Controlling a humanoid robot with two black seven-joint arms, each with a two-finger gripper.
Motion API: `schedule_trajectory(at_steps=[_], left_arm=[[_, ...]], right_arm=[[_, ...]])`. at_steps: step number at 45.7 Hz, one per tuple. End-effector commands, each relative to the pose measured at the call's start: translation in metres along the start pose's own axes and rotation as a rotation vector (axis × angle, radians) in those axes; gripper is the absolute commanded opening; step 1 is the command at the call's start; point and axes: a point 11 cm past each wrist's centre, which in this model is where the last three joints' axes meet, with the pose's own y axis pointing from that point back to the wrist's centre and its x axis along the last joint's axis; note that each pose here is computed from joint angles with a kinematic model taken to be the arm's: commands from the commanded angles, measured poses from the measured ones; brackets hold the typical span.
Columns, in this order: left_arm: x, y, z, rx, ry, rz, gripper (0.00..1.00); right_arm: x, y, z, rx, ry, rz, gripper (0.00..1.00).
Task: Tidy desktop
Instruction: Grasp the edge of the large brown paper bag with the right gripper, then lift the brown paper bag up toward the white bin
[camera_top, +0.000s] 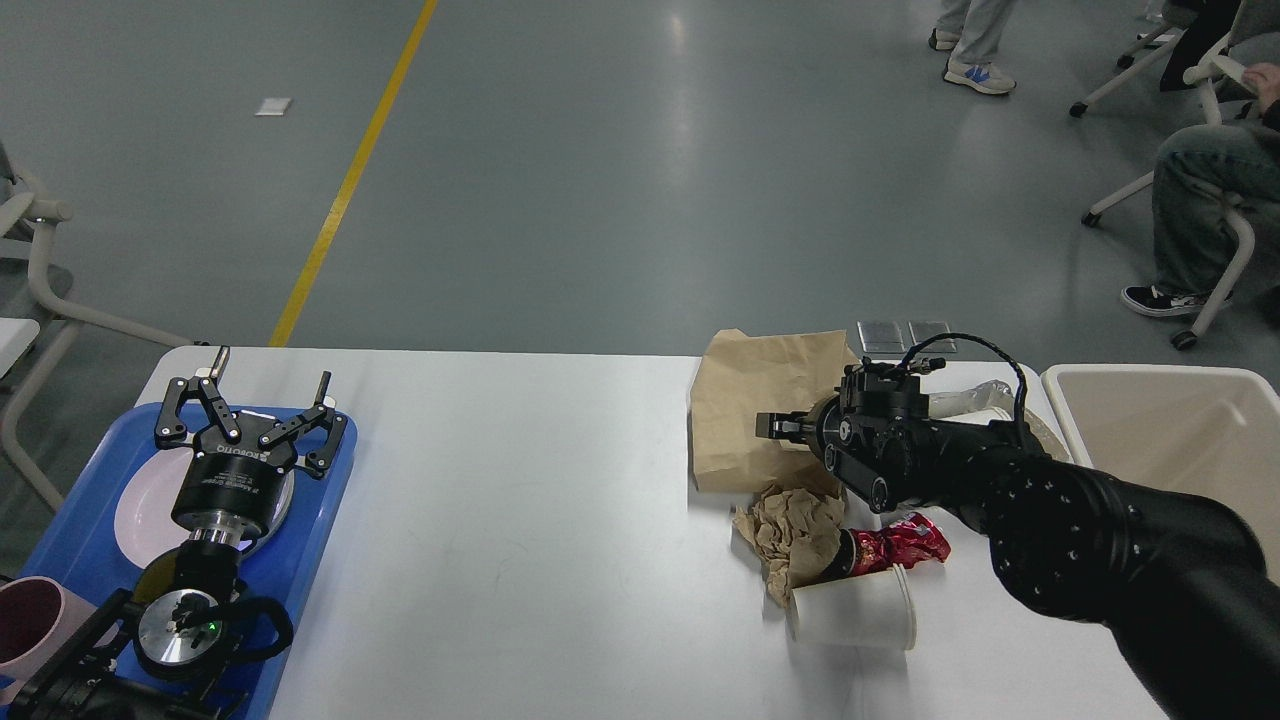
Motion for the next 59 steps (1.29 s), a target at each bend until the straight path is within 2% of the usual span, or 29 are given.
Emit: schedule_trajectory(at_steps=[1,6,10,13,15,18,31,47,54,59], left_arm=[[0.000,0.000,0.000,-0.001,0.000,-0.001,0.96],[0.000,0.000,0.000,0.000,0.000,0.001,0.96],[0.000,0.000,0.000,0.000,0.000,0.001,0.96],[0.000,0.000,0.000,0.001,0.000,-0.001,0.96],[0.000,0.000,0.000,0.000,0.000,0.001,0.96],[0.000,0.000,0.000,0.001,0.000,0.001,0.96],[0.000,0.000,0.000,0.000,0.000,0.001,0.96],[0.000,0.000,0.000,-0.001,0.000,-0.001,0.96],[0.000,0.000,0.000,0.000,0.000,0.001,0.96],[0.000,0.000,0.000,0.000,0.000,0.001,0.96]], right_arm=[[-0.003,-0.001,-0.003,0.003,0.002,-0.003,0.91],[-0.004,-0.001,-0.003,0.001,0.004,-0.002,0.88],[-0.006,-0.001,-0.003,-0.007,0.005,-0.008,0.75],[-0.011,-0.001,-0.002,-0.020,0.009,-0.025,0.53],[-0.018,-0.002,-0.002,-0.025,0.014,-0.046,0.29],[-0.025,-0.002,-0.003,-0.028,0.019,-0.065,0.00],[-0.035,-0.001,-0.004,-0.033,0.026,-0.095,0.00],[-0.028,0.000,-0.008,-0.024,0.008,-0.076,0.00],[-0.009,0.012,-0.018,0.016,-0.039,-0.081,0.00],[0.013,0.028,-0.009,0.024,-0.078,-0.089,0.00]])
